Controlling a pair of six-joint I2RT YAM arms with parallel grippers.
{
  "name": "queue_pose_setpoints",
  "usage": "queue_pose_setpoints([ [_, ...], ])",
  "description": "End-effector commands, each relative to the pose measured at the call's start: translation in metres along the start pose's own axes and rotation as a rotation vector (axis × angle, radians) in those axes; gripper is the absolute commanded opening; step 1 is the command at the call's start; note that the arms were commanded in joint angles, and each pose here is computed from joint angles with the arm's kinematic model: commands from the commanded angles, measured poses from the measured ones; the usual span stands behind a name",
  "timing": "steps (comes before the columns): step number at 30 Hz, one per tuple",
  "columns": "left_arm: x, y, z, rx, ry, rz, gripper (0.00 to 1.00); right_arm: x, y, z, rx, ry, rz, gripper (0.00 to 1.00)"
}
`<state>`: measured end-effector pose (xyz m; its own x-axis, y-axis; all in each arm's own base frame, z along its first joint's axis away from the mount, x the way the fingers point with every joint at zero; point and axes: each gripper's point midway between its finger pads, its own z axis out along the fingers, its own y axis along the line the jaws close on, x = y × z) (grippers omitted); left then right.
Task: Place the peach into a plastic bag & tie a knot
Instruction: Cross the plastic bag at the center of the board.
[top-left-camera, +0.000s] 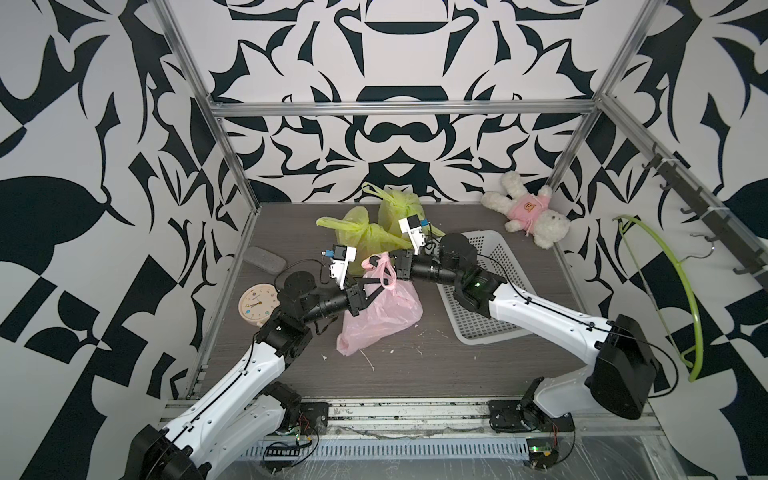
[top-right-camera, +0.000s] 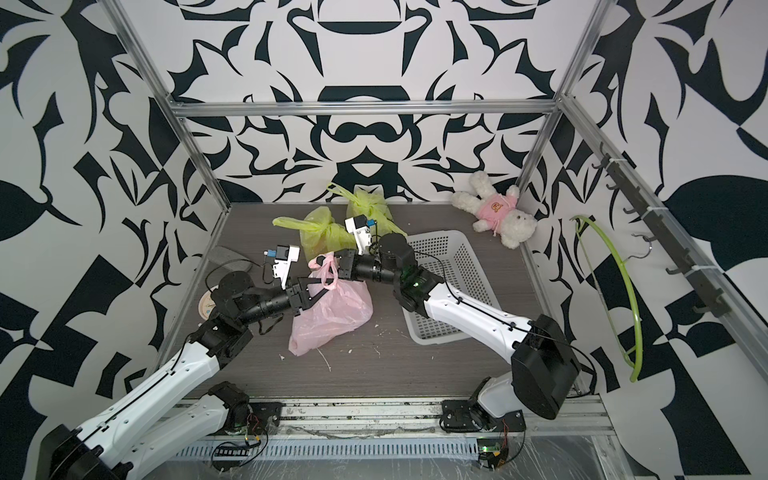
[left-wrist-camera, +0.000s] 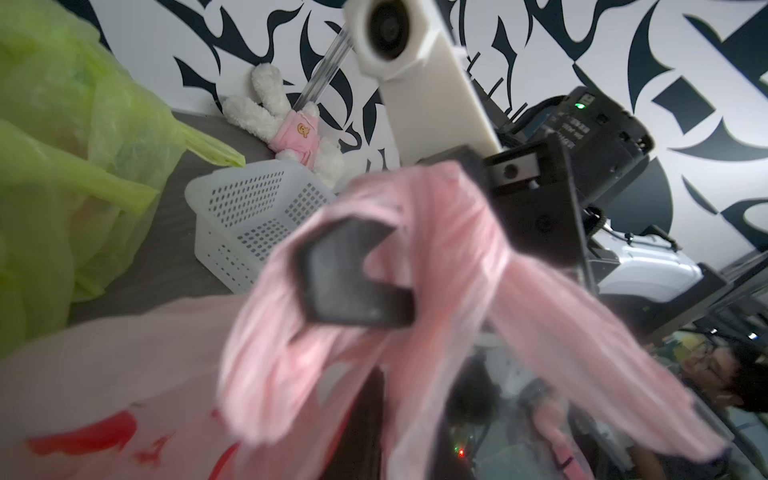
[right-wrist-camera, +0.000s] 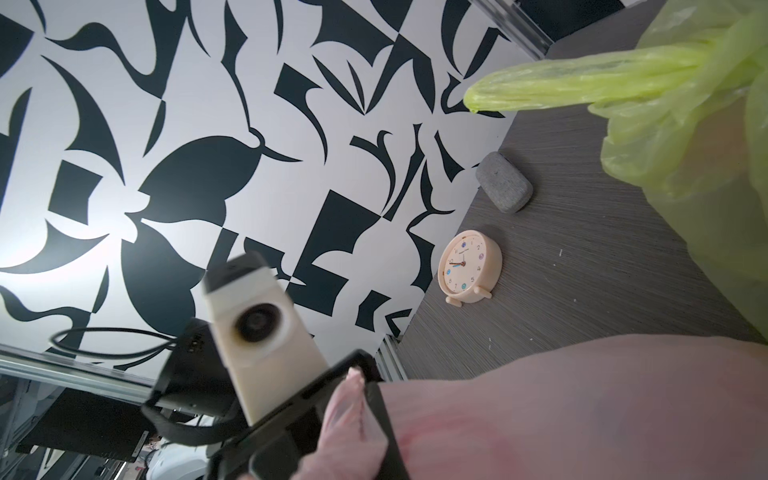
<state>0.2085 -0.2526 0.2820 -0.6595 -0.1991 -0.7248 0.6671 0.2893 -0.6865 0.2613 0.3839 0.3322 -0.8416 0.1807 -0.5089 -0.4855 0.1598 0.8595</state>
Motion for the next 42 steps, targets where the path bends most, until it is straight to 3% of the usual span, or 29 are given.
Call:
queue_pose_setpoints([
  [1,0.029,0.018,-0.002,-0.058,0.077,-0.075,0.34,-0.034,0.076,-0.015,-0.204,-0.084,-0.154,0.00],
  [5,0.035,0.021,-0.008,-0.075,0.078,-0.085,0.37,-0.038,0.071,-0.016,-0.193,-0.083,-0.158,0.00],
  [12,0.040,0.034,-0.010,-0.127,0.065,-0.099,0.26,-0.037,0.074,-0.008,-0.243,-0.054,-0.127,0.00],
  [17,0.053,0.068,-0.002,-0.235,0.095,-0.158,0.02,-0.030,0.060,-0.002,-0.265,-0.036,-0.087,0.00],
  [24,0.085,0.129,-0.017,-0.508,0.133,-0.228,0.00,0.008,0.002,0.012,-0.223,0.069,-0.069,0.00],
  [32,0.104,0.147,-0.031,-0.582,0.112,-0.298,0.31,0.022,-0.028,0.016,-0.270,0.104,-0.038,0.00],
  [39,0.078,0.106,-0.052,-0.552,0.064,-0.267,0.63,0.017,-0.031,0.012,-0.274,0.106,-0.055,0.00],
  [42,0.063,0.081,-0.063,-0.526,0.041,-0.235,0.70,0.017,-0.033,0.011,-0.269,0.115,-0.060,0.00],
])
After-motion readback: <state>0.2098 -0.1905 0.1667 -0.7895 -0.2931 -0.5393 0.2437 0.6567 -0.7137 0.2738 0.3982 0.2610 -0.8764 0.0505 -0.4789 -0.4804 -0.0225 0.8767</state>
